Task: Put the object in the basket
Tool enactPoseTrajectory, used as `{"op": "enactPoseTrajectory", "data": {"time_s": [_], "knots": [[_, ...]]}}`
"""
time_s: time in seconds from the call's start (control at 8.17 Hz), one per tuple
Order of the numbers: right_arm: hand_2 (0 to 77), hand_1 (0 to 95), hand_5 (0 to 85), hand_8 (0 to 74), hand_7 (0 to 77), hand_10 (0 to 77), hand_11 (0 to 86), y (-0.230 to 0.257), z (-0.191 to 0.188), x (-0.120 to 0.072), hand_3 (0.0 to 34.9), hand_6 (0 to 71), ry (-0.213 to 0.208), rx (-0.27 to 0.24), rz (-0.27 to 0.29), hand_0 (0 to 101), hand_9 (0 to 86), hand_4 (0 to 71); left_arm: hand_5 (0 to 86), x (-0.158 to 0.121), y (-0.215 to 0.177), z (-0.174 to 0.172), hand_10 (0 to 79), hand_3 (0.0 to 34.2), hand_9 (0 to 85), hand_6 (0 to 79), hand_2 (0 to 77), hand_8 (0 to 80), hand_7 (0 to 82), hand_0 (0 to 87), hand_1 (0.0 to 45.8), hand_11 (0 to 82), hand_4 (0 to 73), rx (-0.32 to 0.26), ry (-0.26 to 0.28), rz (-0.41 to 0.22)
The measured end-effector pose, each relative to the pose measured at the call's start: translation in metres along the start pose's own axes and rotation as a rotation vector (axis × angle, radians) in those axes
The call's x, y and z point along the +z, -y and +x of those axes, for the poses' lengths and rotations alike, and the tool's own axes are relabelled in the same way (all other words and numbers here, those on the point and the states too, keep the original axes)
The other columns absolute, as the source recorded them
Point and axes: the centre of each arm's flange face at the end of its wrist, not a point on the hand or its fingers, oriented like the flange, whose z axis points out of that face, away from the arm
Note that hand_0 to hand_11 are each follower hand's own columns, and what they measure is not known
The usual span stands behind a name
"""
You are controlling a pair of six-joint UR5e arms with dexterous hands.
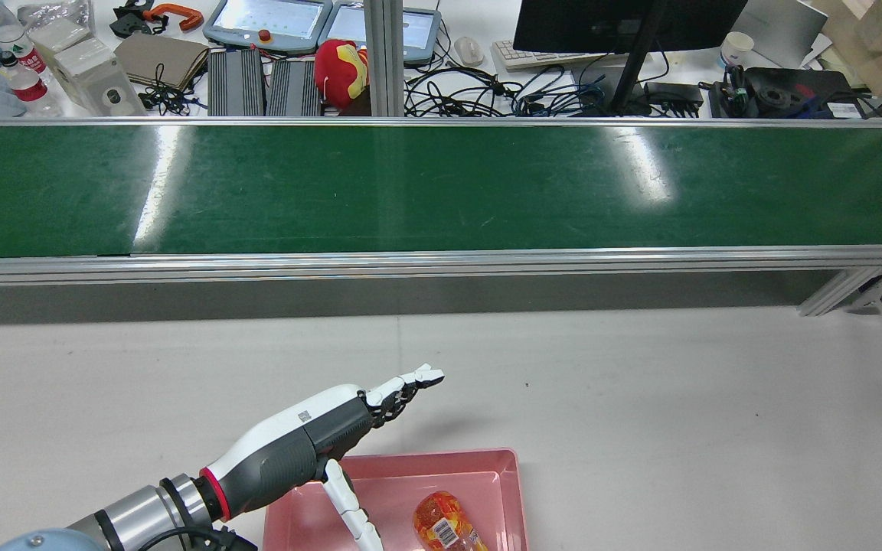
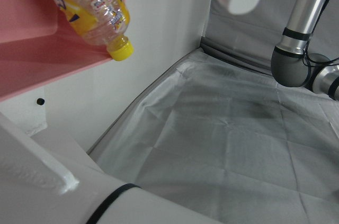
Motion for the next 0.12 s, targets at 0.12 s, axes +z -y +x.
{"op": "enactPoseTrajectory", "data": {"time_s": [0.12], "knots": [[0.0,0.0,0.0,0.0,0.5,0.0,0.0,0.0001,0.0000,0.0000,0.2,0.0,0.000,0.000,0.001,0,0.0,0.0,15.3,-0.0141,-0.0018,0.0250,1.6,4.1,1.1,0.0,0.5,2.2,0.5,80.6,10.9,4.9,1.1,-0.002,-0.035,-0.007]]}}
